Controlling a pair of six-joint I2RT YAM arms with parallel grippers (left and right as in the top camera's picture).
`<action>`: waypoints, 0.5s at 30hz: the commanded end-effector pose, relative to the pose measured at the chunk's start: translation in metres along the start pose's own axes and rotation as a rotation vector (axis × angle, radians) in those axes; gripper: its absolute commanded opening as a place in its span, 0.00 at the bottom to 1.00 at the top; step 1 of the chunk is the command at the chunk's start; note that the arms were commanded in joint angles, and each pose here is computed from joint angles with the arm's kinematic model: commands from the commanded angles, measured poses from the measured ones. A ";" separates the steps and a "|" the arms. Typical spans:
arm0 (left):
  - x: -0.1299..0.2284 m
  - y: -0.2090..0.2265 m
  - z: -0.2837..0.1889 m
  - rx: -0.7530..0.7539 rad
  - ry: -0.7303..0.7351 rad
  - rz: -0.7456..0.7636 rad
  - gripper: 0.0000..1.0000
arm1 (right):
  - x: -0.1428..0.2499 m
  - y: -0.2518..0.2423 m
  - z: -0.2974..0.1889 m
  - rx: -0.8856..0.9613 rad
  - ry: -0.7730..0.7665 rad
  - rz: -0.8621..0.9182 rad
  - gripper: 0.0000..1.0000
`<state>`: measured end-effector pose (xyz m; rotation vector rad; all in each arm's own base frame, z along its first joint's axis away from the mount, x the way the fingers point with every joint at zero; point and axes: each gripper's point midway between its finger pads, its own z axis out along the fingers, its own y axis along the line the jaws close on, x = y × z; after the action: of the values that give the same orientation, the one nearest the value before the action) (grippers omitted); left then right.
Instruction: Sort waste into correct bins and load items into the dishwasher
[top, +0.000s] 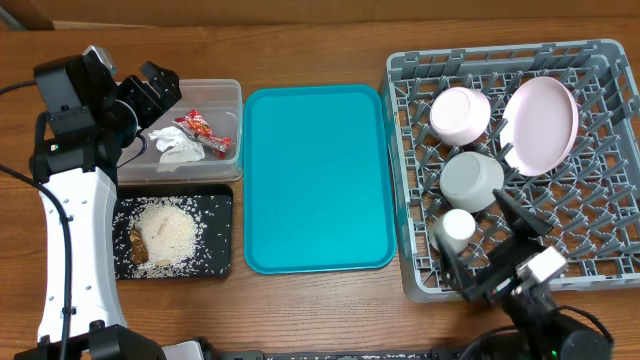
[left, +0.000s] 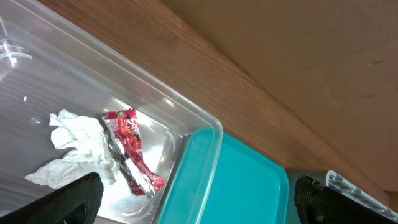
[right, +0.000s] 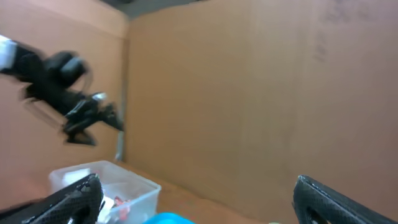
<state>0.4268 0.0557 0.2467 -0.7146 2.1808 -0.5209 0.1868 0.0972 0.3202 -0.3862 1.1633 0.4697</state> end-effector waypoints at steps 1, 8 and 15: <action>-0.003 -0.001 0.000 -0.001 -0.006 -0.003 1.00 | 0.019 -0.038 -0.008 0.218 -0.021 0.113 1.00; -0.003 -0.001 0.000 -0.001 -0.006 -0.003 1.00 | 0.059 -0.053 -0.013 0.290 0.012 0.126 1.00; -0.003 -0.001 0.000 -0.001 -0.006 -0.003 1.00 | 0.089 -0.068 -0.021 0.388 0.087 0.152 1.00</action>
<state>0.4267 0.0558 0.2467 -0.7150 2.1810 -0.5205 0.2316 0.0540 0.2425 -0.0501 1.3159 0.3881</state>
